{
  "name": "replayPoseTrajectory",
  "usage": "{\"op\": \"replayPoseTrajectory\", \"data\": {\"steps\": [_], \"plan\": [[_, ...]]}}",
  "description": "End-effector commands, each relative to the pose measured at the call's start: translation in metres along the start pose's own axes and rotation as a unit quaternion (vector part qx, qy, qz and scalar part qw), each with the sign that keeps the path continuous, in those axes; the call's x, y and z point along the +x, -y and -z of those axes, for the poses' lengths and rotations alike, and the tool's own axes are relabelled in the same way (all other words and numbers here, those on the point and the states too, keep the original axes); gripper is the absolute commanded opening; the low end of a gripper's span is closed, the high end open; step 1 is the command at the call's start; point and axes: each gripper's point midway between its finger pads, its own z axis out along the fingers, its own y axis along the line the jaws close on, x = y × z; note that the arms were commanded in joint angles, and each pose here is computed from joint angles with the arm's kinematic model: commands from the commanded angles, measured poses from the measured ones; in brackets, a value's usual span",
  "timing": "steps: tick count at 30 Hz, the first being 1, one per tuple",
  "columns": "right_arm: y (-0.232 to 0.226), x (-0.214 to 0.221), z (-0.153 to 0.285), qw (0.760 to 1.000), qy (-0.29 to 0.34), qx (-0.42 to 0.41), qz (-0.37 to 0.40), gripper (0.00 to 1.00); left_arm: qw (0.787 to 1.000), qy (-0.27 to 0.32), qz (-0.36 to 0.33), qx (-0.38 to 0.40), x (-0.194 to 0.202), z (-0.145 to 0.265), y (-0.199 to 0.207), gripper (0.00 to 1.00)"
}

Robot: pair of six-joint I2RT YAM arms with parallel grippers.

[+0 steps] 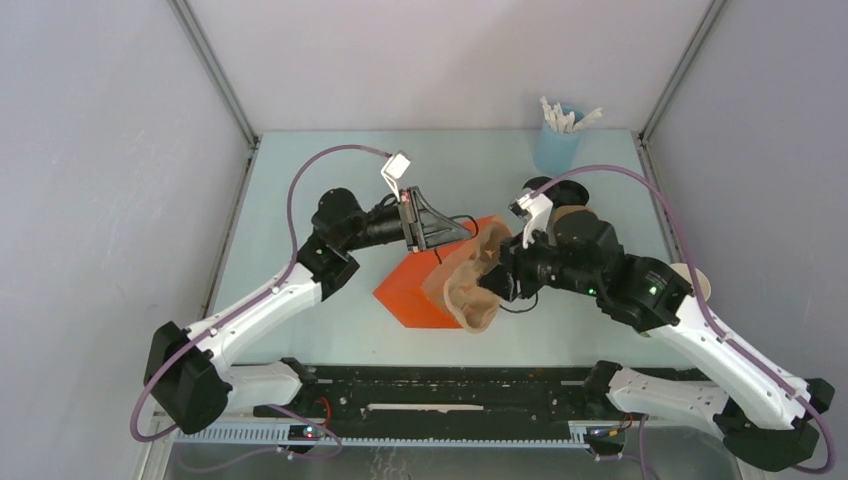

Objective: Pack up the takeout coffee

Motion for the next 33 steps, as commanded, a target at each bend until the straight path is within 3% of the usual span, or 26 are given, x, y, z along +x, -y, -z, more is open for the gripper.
{"op": "replayPoseTrajectory", "data": {"steps": [1,5,13,20,26,33], "plan": [[-0.03,0.002,0.024,0.991,-0.006,-0.121,0.055,0.32,0.996,-0.01,-0.025,0.085,0.005,0.012,0.044,0.0],[-0.02,0.007,0.025,0.99,-0.03,-0.113,0.082,0.32,0.997,-0.005,-0.006,0.083,0.007,0.012,0.04,0.0],[-0.02,0.014,0.015,0.988,-0.061,-0.131,0.05,0.32,0.994,0.012,0.006,0.109,0.003,0.011,0.044,0.0],[0.008,-0.009,0.013,0.998,-0.037,-0.039,0.037,0.32,0.987,0.024,0.044,0.155,-0.001,0.006,0.047,0.0],[0.029,-0.017,0.012,0.997,-0.025,0.05,0.057,0.32,0.966,0.03,0.105,0.235,-0.005,0.008,0.06,0.0],[0.034,-0.002,-0.011,0.993,-0.059,0.049,0.084,0.31,0.967,0.031,0.097,0.232,-0.002,0.006,0.061,0.0]]}}
